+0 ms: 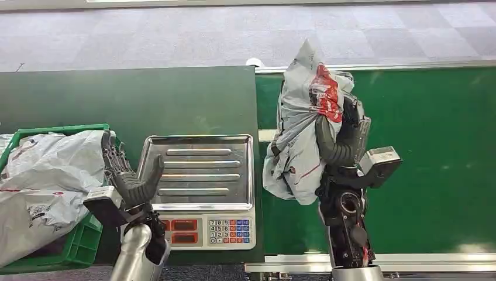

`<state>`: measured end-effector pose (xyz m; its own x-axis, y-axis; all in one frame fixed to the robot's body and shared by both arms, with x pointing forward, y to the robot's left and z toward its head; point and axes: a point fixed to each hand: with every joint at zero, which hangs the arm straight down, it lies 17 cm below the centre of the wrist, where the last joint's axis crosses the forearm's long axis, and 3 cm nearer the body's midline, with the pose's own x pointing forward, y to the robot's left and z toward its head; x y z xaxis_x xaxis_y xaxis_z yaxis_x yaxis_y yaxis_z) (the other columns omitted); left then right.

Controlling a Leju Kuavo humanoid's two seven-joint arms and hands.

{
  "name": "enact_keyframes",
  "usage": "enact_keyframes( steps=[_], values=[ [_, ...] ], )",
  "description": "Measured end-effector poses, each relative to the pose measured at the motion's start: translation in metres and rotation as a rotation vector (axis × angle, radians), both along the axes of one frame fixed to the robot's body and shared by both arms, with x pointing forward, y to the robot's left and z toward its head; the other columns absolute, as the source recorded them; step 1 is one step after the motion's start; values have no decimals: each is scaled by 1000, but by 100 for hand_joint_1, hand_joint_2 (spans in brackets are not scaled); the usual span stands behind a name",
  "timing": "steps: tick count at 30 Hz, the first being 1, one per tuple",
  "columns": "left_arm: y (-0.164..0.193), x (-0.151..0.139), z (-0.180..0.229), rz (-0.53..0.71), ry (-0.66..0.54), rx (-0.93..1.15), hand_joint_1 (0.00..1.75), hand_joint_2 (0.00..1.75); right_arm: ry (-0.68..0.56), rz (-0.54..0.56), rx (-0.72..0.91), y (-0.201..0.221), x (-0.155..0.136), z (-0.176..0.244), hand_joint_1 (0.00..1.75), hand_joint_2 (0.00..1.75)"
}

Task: Moved the parcel from conveyor to table for the left to box.

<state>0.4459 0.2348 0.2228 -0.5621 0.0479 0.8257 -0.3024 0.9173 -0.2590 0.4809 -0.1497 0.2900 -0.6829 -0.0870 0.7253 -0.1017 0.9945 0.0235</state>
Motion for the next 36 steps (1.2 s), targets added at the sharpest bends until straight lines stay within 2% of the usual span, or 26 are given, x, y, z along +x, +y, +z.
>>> enact_keyframes(
  steps=[36],
  values=[
    [1,0,1,3,-2,0,0,175,1,-5,2,-2,1,0,175,175]
  ],
)
